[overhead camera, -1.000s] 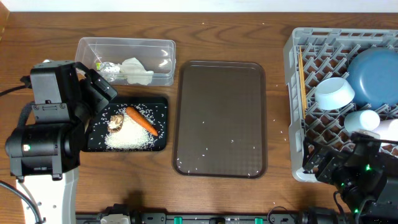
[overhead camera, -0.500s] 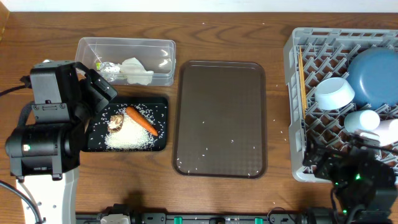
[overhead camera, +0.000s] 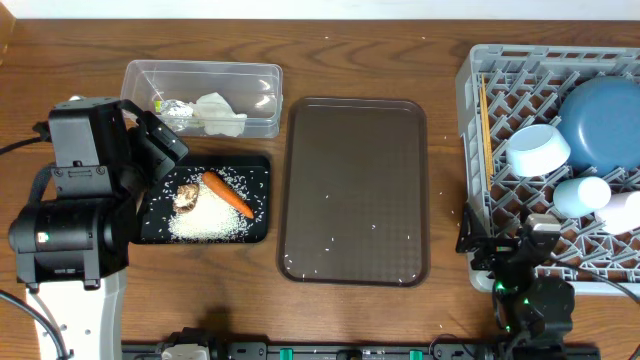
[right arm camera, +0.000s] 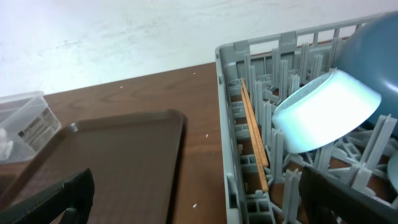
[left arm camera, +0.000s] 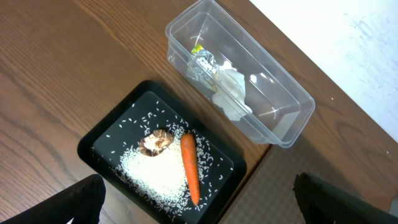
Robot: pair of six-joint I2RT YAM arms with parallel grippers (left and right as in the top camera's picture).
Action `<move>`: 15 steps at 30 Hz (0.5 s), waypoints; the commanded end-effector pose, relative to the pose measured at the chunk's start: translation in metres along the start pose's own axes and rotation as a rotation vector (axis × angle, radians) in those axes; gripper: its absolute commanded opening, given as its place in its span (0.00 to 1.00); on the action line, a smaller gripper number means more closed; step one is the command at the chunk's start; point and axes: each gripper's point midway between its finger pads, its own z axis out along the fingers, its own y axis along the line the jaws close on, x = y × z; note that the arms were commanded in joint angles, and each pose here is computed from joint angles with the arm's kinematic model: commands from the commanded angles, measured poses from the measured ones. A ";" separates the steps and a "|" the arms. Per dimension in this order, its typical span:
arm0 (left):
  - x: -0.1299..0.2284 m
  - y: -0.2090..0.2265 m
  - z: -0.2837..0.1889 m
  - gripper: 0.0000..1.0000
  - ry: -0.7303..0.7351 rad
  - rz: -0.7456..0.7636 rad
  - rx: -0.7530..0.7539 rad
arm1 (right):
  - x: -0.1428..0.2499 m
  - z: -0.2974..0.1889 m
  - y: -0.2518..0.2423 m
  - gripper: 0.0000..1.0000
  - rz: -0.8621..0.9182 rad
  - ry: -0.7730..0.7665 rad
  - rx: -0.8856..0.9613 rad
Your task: Sort waste into correct bins and load items into the dishwasher rack
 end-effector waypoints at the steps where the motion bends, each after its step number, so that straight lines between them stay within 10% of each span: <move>1: -0.002 0.002 0.000 0.98 -0.008 0.000 -0.012 | 0.000 -0.001 -0.001 0.99 -0.014 -0.040 -0.008; 15: -0.002 0.002 0.000 0.98 -0.008 0.000 -0.012 | -0.011 0.002 -0.034 0.99 -0.138 -0.131 0.115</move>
